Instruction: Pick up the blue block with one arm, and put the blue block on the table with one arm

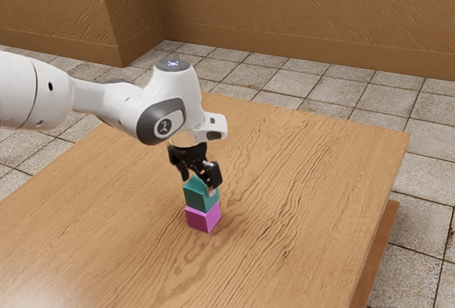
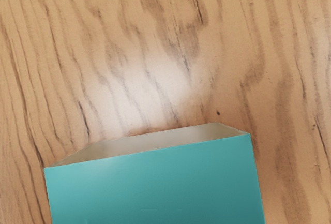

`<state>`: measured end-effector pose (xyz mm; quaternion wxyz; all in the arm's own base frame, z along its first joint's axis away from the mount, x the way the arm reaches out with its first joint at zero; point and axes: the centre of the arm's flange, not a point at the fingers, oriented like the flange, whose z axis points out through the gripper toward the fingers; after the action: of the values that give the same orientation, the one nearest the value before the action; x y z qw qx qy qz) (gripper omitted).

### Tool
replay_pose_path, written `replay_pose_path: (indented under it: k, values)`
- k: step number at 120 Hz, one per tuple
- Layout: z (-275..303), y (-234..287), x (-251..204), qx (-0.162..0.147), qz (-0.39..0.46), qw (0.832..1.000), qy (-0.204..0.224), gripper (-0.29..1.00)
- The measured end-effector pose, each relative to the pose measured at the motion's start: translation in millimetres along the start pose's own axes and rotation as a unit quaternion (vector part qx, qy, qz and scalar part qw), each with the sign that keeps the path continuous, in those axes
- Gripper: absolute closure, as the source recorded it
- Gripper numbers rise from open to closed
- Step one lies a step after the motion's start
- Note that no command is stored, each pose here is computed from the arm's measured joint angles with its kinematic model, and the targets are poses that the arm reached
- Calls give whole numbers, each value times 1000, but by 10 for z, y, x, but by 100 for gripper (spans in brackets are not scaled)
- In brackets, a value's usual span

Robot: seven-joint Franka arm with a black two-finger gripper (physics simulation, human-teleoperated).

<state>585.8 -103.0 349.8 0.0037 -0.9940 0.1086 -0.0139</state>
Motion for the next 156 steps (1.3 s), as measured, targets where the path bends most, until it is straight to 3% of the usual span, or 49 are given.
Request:
replay_pose_path:
  k: [72, 108, 142, 156]
  values:
    - [310, -9, 187, 1, 19, 1000, -16, 0]
    - [251, -69, 210, 2, 17, 1000, -11, 20]
    - [123, -71, 230, 6, 18, 1000, -1, 29]
    - [-12, -296, 225, 11, 1, 1000, 6, 30]
